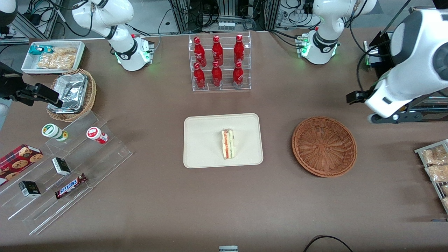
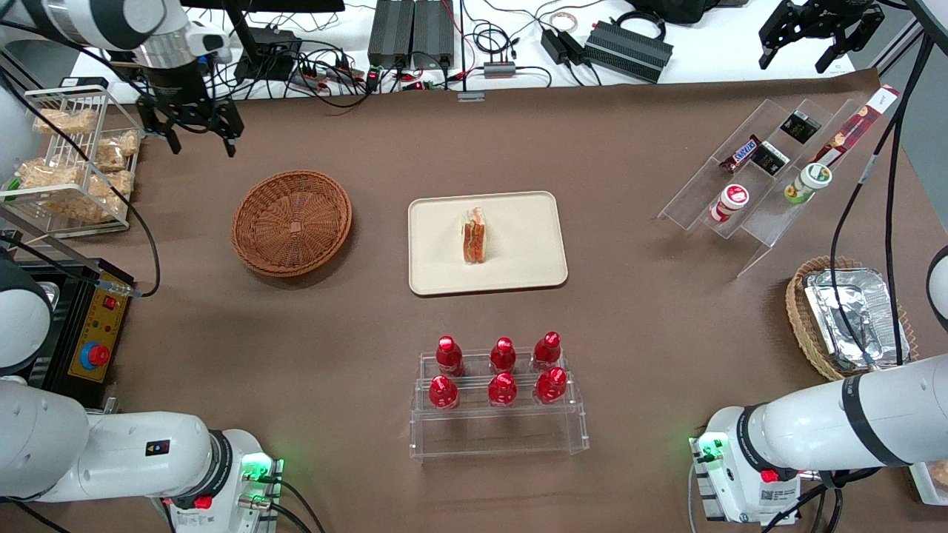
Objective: Place sandwich from basket to tray
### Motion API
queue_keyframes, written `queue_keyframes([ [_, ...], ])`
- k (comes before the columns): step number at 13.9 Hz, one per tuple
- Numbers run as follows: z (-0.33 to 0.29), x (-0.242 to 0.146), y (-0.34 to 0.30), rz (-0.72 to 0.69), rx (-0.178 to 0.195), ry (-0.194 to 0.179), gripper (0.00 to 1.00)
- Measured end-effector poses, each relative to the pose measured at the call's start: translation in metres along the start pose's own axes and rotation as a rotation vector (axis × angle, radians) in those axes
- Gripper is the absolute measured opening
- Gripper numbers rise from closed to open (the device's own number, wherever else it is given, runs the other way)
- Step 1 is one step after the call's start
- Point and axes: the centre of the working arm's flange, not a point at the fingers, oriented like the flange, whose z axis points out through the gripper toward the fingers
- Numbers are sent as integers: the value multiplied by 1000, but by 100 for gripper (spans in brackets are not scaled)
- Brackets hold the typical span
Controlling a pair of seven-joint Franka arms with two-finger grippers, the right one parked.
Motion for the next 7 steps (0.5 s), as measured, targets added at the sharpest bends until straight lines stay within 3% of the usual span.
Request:
queue_keyframes([
  [4, -25, -17, -34, -30, -22, 25, 100],
  [7, -34, -22, -47, -5, -103, 29, 100],
])
